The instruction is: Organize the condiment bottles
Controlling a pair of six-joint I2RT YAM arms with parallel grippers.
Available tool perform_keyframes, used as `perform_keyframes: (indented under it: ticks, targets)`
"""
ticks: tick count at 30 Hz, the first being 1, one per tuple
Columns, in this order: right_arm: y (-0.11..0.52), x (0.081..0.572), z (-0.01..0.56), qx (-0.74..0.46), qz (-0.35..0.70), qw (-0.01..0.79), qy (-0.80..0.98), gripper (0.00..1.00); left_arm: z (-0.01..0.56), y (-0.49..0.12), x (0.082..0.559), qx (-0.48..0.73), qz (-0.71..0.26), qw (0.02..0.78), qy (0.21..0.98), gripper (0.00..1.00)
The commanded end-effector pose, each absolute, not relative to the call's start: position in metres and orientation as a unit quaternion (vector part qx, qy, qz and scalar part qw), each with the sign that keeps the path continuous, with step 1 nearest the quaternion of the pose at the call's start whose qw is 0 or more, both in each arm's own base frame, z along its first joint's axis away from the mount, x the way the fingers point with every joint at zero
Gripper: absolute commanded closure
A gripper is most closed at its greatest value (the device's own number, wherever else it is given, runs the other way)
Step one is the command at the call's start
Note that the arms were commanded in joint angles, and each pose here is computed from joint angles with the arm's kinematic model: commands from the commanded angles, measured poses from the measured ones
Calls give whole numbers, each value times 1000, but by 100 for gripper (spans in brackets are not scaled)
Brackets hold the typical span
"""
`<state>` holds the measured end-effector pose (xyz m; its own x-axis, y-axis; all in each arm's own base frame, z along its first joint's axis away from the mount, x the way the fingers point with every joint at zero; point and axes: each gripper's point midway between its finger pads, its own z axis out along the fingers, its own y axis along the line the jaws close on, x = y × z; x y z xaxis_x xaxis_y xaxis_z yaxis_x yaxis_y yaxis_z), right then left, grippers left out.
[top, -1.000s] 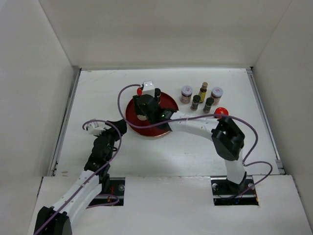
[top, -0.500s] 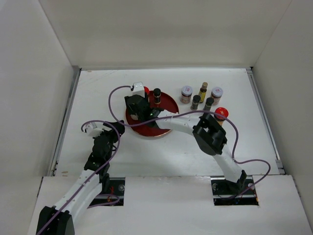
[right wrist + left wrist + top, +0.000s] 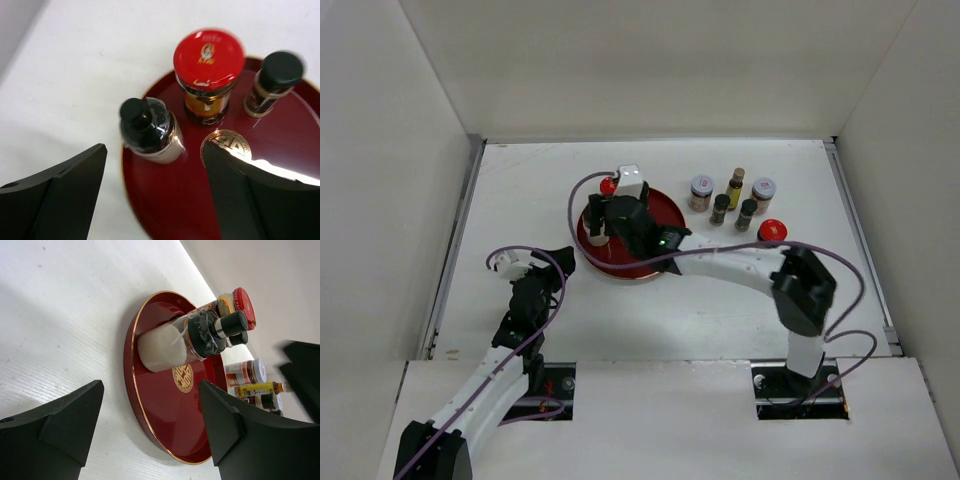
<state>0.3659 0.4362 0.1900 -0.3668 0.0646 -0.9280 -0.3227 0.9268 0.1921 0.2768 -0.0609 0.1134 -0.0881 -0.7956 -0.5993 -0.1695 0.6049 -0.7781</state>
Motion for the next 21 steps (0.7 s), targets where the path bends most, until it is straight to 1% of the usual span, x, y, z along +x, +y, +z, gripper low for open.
perform_keyframes:
  ticks: [1,2,3,4,6,7,8,9,10,11,12,13,14,15,16,18,21]
  targets:
    - [410,345,286,-18,258,611,749,15,76,-54,265,-362,-252,560,701,24]
    - [394,339,287,-12,259,612,747,16,77,-54,265,-362,-253,561,700,24]
    - [376,333,286,-6,254,614,747,19,76,-55,265,-360,-253,561,701,24]
    - [354,331,285,6,245,619,747,27,76,-55,265,-359,-252,560,703,24]
    - [305,327,276,34,212,627,749,53,76,-56,265,-357,-254,560,704,24]
    - [275,325,271,53,188,633,749,60,77,-57,265,-356,-255,561,702,24]
    - [245,324,266,73,165,638,749,62,78,-57,265,-355,-257,562,702,24]
    - [213,322,257,96,135,640,751,62,78,-57,265,-356,-256,562,701,24]
    - [180,321,250,122,104,641,751,60,78,-58,265,-355,-256,562,702,24]
    - [148,318,241,150,73,639,751,56,78,-59,265,-352,-259,562,702,24]
    - [117,315,232,176,44,634,752,46,78,-59,265,-351,-259,562,703,24]
    - [91,312,223,196,17,626,755,33,78,-59,265,-351,-259,563,702,24]
    - [69,309,215,211,-6,617,758,23,78,-60,265,-351,-259,563,702,24]
    - [52,306,209,222,-25,608,762,17,78,-60,265,-351,-258,563,703,24]
    - [40,304,204,229,-37,599,766,13,78,-60,265,-350,-258,562,703,23]
    - [27,305,198,232,-47,588,773,9,79,-62,265,-348,-261,562,703,23]
    - [30,312,188,217,-44,570,791,4,79,-61,266,-347,-260,564,703,23]
